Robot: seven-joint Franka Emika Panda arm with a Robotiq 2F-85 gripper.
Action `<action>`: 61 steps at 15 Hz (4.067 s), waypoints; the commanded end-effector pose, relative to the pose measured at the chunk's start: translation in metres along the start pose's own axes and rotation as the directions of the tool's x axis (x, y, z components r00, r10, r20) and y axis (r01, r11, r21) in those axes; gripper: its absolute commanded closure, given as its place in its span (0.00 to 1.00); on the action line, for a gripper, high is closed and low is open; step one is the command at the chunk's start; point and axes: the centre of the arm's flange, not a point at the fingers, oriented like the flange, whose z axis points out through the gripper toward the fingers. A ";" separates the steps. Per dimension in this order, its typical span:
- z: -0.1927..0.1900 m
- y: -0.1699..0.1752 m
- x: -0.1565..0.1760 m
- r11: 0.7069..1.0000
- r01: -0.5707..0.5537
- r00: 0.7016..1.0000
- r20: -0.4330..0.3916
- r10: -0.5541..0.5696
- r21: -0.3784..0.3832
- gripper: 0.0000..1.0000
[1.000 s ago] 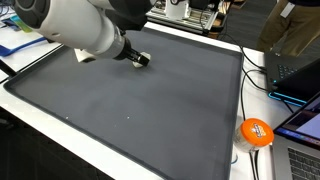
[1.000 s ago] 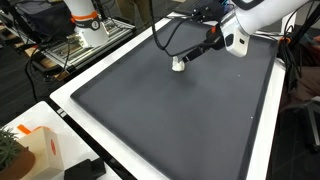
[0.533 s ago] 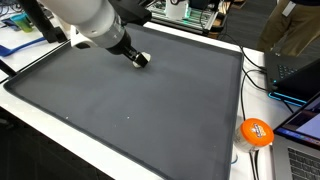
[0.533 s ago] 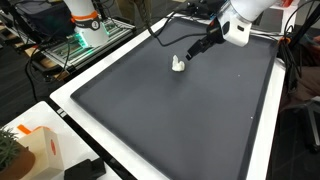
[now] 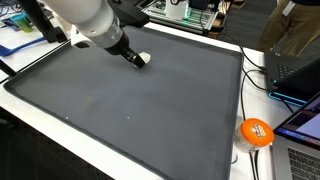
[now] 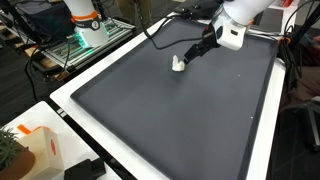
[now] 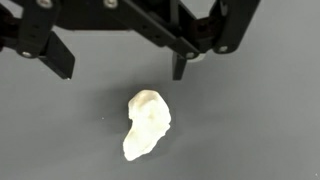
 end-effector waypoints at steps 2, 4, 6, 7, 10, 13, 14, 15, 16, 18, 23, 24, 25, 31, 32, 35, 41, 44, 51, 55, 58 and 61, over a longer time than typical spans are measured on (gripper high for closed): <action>0.024 0.048 -0.058 0.993 -0.045 0.997 -0.062 0.052 0.108 0.00; 0.019 0.058 -0.072 0.986 -0.049 0.993 -0.100 0.066 0.158 0.00; 0.016 0.063 -0.086 0.985 -0.050 0.991 -0.116 0.070 0.165 0.00; 0.017 0.063 -0.093 0.988 -0.030 0.995 -0.088 0.044 0.153 0.00; 0.008 0.054 -0.069 0.992 -0.020 0.997 -0.075 0.029 0.121 0.00; 0.012 0.056 -0.084 0.991 -0.006 0.996 -0.084 0.017 0.131 0.00; 0.015 0.055 -0.086 0.991 -0.016 0.994 -0.102 0.030 0.136 0.00; 0.019 0.056 -0.090 0.990 -0.019 0.993 -0.109 0.034 0.137 0.00; 0.022 0.057 -0.091 0.990 -0.018 0.993 -0.115 0.034 0.142 0.00; 0.031 0.059 -0.096 0.989 -0.018 0.992 -0.122 0.037 0.148 0.00; 0.047 0.064 -0.108 0.987 -0.024 0.986 -0.158 0.049 0.159 0.00; 0.048 0.065 -0.111 0.986 -0.020 0.984 -0.173 0.049 0.166 0.00; 0.050 0.065 -0.114 0.985 -0.013 0.981 -0.188 0.046 0.172 0.00; 0.063 0.062 -0.124 0.988 -0.010 0.986 -0.164 0.035 0.153 0.00; 0.065 0.062 -0.125 0.988 -0.007 0.985 -0.167 0.034 0.156 0.00; 0.066 0.062 -0.125 0.983 -0.020 0.980 -0.193 0.056 0.184 0.00; 0.064 0.063 -0.122 0.977 -0.031 0.961 -0.261 0.087 0.212 0.00; 0.062 0.064 -0.120 0.970 -0.038 0.948 -0.300 0.110 0.238 0.00; 0.063 0.074 -0.125 0.930 -0.065 0.897 -0.387 0.214 0.362 0.00; 0.057 0.071 -0.114 0.932 -0.074 0.896 -0.387 0.218 0.354 0.00; 0.066 0.071 -0.120 0.934 -0.067 0.875 -0.429 0.224 0.351 0.00; 0.080 0.075 -0.129 0.940 -0.058 0.851 -0.476 0.223 0.337 0.00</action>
